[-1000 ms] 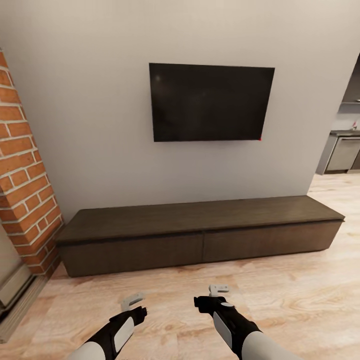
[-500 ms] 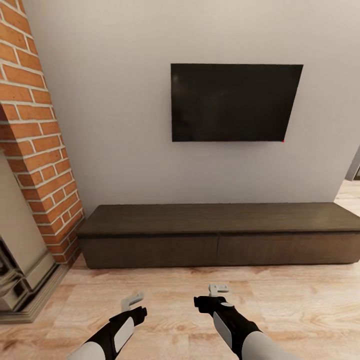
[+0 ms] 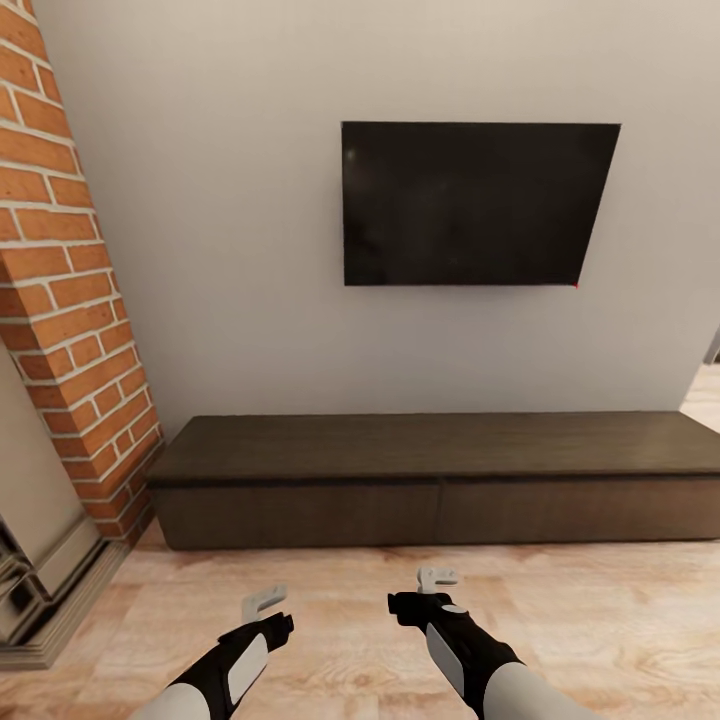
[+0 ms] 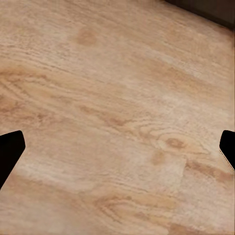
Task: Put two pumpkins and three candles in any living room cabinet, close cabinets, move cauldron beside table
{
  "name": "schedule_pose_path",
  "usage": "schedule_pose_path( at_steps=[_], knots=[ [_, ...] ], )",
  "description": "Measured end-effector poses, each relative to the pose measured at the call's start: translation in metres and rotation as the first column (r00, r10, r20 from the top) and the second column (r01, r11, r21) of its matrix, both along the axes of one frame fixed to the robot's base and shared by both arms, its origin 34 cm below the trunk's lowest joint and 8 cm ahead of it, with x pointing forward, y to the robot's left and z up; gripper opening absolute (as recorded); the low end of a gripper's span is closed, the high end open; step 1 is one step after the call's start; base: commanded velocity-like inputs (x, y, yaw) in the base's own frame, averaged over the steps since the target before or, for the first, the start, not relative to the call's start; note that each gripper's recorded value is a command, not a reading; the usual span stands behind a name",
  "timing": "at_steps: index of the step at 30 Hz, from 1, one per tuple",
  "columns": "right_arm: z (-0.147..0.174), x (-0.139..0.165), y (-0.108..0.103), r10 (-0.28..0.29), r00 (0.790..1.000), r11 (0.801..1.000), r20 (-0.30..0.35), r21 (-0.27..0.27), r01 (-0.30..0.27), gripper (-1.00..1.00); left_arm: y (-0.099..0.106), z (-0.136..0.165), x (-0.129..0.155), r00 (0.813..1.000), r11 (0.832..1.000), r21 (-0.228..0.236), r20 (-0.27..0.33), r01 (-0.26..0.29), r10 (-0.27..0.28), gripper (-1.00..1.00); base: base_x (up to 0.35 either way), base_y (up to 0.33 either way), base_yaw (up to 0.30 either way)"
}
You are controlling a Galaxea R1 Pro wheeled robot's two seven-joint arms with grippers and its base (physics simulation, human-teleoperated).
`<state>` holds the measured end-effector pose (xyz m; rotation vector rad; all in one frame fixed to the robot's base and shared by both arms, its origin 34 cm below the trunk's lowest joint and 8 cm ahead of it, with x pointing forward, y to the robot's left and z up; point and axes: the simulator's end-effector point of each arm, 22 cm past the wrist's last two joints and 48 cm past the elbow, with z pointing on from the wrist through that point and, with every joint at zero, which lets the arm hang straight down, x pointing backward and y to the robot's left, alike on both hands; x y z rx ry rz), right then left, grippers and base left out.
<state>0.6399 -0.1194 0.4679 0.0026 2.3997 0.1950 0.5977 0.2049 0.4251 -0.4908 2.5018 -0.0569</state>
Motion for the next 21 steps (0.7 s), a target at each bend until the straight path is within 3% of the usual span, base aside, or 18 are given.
schedule_pose_path(
  at_steps=[6,14,21],
  knots=[
    [-0.0002,0.0,-0.0001,-0.001,1.0,1.0,0.0,0.0,0.001,1.0,0.0,-0.0001,0.0001,1.0,1.0,0.0,0.0,0.0,0.0,1.0,0.114,0.0,0.0],
    [0.0,-0.0001,-0.0001,0.0,1.0,1.0,0.0,0.0,0.0,1.0,-0.0027,0.0003,0.0004,1.0,1.0,-0.006,0.002,0.005,-0.005,1.0,0.275,0.0,0.0],
    [-0.0004,-0.0001,0.0001,0.001,1.0,1.0,0.0,0.0,-0.001,1.0,-0.0049,0.0002,0.0006,1.0,1.0,-0.009,0.003,0.008,-0.008,1.0,0.043,0.0,0.0]
  ],
)
